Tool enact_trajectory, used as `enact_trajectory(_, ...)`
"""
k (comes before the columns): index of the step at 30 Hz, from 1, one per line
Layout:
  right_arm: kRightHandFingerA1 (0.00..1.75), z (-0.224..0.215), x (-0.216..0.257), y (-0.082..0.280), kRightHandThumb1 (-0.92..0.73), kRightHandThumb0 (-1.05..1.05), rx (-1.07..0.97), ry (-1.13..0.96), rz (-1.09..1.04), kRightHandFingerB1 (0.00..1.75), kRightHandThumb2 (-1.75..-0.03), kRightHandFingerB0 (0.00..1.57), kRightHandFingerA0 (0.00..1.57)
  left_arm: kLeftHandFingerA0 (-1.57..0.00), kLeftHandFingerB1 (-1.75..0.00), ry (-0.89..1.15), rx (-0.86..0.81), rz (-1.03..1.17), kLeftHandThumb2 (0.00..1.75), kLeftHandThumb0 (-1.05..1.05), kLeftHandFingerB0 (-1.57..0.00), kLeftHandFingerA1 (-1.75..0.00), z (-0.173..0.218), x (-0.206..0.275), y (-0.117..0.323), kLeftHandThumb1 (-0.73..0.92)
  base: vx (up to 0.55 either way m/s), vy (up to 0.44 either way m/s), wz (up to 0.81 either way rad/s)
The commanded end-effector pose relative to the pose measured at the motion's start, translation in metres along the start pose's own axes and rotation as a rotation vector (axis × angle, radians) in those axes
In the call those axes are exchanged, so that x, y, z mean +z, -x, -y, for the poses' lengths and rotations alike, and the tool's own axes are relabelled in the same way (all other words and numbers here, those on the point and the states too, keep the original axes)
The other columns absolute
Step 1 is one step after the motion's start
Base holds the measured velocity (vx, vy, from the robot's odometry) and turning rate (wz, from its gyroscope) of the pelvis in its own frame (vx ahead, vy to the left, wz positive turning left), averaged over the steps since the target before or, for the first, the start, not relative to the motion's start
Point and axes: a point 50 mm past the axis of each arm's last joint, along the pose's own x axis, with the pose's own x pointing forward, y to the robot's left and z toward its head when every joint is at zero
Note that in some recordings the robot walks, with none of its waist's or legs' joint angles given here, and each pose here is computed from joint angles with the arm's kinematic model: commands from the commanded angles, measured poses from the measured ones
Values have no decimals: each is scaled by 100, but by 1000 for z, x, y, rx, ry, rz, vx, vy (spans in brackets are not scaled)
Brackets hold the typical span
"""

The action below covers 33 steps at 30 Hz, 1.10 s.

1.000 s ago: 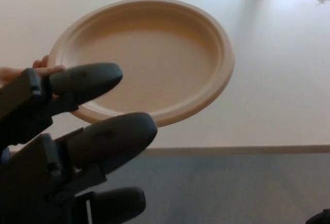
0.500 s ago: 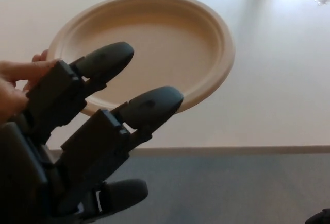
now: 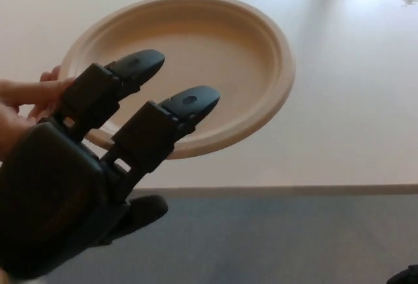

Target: A person passes a plate to the robot and the robot grabs it with its left hand and places it at the centre of the table infront of it

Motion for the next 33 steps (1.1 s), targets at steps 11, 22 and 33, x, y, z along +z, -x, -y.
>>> enact_trajectory(11, 71, 6, -2, 1, -66, -51, 2, 21, -4, 53, -58, 47, 68, -20, -31, -78, -114, -137, 53, -50, -20, -33, 26, -34, -16, 42, 0, 0, 0)
enact_trajectory(22, 70, 10, -1, 1, -65, -51, -4, 16, -8, 51, -58, 46, 69, -35, -37, -163, -163, -179, 67, -54, -12, -44, 40, -45, -33, 44, 0, 0, 0)
enact_trajectory(33, 69, 10, -2, 1, -65, -49, -5, 11, -8, 52, -58, 47, 68, -109, -48, -138, -145, -114, 63, -26, -71, -126, 46, -43, -40, 50, 0, 0, 0)
